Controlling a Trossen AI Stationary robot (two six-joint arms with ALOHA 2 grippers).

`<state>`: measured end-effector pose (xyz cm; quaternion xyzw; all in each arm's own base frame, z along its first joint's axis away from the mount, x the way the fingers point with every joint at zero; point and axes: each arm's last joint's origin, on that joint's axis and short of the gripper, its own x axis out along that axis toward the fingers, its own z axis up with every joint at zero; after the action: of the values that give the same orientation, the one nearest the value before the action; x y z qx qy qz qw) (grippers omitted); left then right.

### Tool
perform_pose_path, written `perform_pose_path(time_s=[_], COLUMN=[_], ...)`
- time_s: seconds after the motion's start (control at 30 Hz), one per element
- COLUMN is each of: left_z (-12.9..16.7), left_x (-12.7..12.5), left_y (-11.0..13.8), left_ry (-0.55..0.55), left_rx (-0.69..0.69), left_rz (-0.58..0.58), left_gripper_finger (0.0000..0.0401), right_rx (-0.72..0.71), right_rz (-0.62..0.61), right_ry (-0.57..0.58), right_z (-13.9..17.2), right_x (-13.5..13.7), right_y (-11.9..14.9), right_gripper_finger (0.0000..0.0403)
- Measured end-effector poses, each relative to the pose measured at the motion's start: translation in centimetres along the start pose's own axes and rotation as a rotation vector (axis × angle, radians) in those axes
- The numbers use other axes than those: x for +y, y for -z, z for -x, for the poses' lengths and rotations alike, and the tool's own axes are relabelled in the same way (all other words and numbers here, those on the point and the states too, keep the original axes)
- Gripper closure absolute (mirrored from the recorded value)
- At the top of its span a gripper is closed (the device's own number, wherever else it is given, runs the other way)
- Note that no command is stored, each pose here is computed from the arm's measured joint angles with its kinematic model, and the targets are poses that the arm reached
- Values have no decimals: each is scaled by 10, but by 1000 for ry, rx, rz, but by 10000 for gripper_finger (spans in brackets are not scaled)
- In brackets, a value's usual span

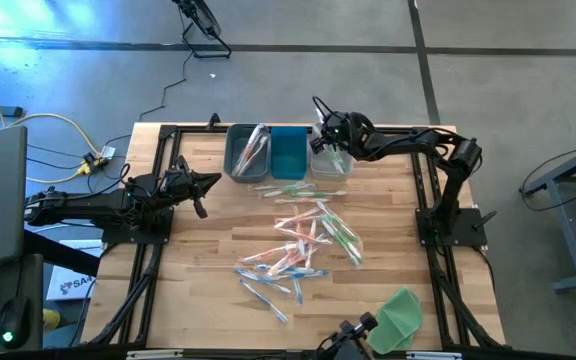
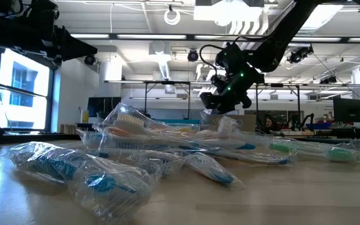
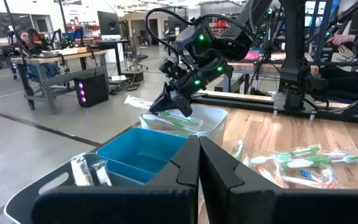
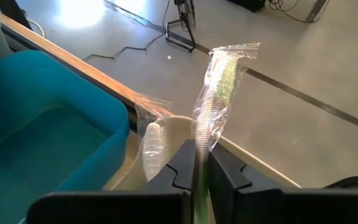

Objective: Pick & Place Toothbrushes
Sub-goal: Put the green toothbrush into the white bin

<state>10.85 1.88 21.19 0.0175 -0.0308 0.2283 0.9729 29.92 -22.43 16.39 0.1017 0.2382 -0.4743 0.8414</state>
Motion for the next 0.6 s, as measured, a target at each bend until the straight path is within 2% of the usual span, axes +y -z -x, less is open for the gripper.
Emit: perform_pose_path(time_s=[0.33,0.6], left_z=[0,0], left_x=[0,0], left_y=[0,0], left_ry=[0,0], left_rx=[0,0], left_rz=[0,0], left_gripper_finger=[400,400], right_rx=[8,8], right_rz=[-25,-27], right_ry=[1,-2], right_z=[0,0], right_x=[0,0], right_y=[1,1], right_gripper_finger=[349,303])
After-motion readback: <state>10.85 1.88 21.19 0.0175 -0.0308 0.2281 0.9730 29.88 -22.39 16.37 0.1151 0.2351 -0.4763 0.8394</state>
